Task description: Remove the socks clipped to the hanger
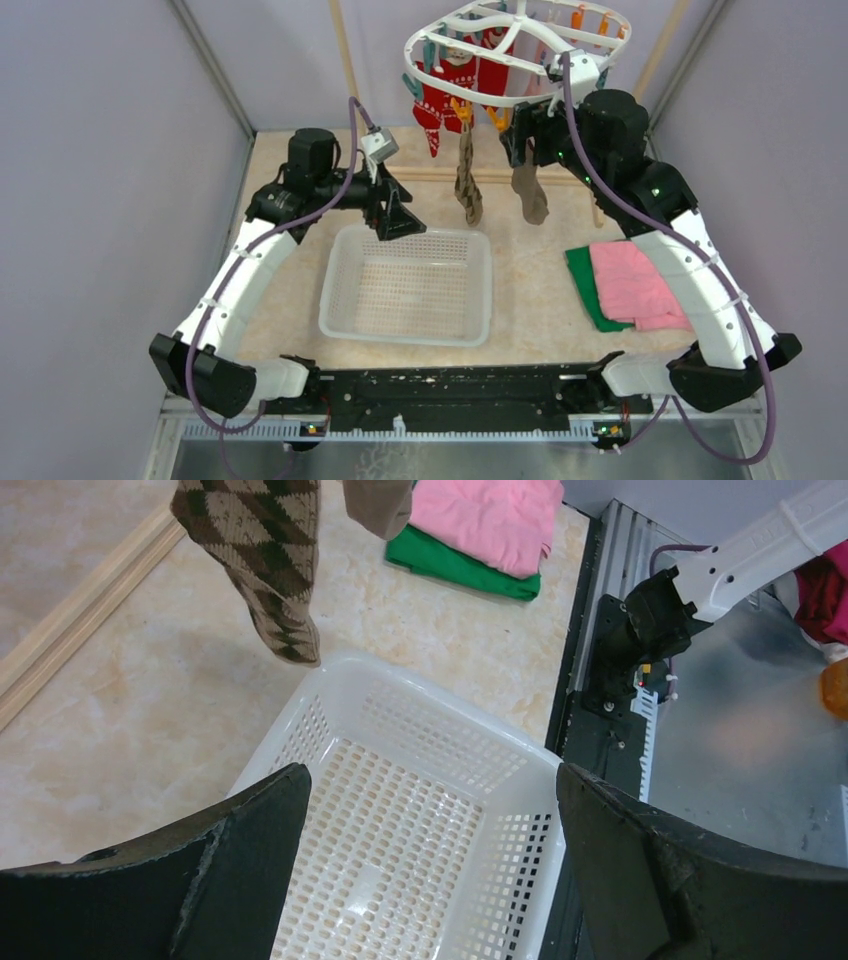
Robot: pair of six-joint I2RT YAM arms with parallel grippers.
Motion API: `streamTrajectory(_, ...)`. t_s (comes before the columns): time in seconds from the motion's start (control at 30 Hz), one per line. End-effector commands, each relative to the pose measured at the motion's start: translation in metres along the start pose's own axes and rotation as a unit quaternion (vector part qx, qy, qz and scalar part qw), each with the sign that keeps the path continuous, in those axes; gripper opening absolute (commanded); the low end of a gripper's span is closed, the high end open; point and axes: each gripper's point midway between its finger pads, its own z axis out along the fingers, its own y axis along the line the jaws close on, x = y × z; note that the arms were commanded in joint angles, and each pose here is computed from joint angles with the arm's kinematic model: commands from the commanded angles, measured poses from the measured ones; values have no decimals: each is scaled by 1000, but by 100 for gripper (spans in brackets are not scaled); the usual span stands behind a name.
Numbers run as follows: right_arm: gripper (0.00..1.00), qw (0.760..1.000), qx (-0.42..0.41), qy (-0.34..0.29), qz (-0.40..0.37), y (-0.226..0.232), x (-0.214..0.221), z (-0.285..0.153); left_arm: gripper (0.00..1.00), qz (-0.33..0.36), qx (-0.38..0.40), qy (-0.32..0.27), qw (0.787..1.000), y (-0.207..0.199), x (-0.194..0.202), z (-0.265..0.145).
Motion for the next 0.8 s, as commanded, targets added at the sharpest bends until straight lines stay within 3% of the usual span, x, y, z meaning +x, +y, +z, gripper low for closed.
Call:
streamTrajectory(0.0,75,998,-21,-66,15,5,-37,-16,99,36,-7,-17,999,11,-18,20)
streamTrajectory(0.23,73,998,-24,-52,19,7,-34,-12,99,45,11,-23,999,-5,-23,31)
streamTrajectory(0.5,73,999,-26,-15,37,7,2,-15,99,39,-12,32,999,-3,-10,22)
streamTrajectory(0.77,69,998,-41,-13,54,13,-5,-26,99,43,-37,50,997,-8,-1,7)
